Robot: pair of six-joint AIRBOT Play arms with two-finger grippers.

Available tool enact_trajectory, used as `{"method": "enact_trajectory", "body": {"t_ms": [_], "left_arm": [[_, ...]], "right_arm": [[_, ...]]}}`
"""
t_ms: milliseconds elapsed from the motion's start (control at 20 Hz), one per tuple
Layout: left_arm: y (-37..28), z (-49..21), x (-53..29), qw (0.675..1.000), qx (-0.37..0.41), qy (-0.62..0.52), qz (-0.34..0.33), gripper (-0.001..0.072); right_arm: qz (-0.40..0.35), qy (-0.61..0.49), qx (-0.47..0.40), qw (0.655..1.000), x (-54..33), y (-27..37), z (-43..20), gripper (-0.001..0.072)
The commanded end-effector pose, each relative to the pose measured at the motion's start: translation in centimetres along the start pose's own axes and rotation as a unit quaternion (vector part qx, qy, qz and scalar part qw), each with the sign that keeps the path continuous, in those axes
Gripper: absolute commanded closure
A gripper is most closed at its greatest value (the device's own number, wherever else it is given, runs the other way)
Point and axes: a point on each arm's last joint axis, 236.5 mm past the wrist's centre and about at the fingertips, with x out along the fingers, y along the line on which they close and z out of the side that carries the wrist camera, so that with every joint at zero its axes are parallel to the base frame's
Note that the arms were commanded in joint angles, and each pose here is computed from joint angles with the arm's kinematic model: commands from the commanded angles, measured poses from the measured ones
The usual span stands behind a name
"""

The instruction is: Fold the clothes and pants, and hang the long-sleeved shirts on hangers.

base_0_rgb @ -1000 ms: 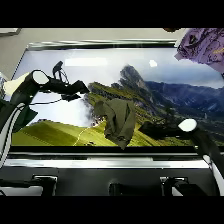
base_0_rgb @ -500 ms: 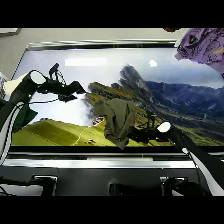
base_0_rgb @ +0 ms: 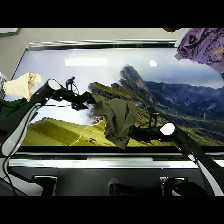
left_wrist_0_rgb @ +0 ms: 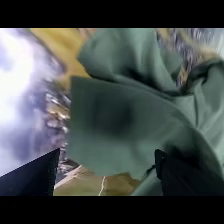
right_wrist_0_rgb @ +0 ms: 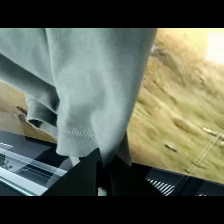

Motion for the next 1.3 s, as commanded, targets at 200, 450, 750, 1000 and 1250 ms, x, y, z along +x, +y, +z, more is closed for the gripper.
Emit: {"method": "enact_trajectory", "body": {"t_ms": [200,450,750,1000,1250], "left_arm": [[0.3,-2.1,4.5,0.999,0.001,0.044,0.000,0.0703],[-2.8,3.8,-3.6,0.995,0.079,-0.055,0.000,0.0698],[-11.7,8.4,-28.2,0.913,0.233,-0.319,0.099,0.0697],[-18.8,-0.7,-44.0,0.828,0.295,-0.469,0.090,0.0696],[-20.0,-10.6,-52.2,0.787,0.285,-0.542,0.074,0.0696]], "right_arm": [[-0.003,0.017,-0.002,1.000,-0.6,0.3,-0.9,0.0681],[-0.122,-0.027,-0.116,0.985,-5.9,0.6,4.7,0.0682],[-0.194,-0.264,-0.280,0.902,-25.4,12.8,16.0,0.0682],[-0.143,-0.391,-0.338,0.844,-39.9,21.0,12.2,0.0681],[-0.103,-0.474,-0.359,0.797,-48.4,22.3,5.2,0.0681]]}}
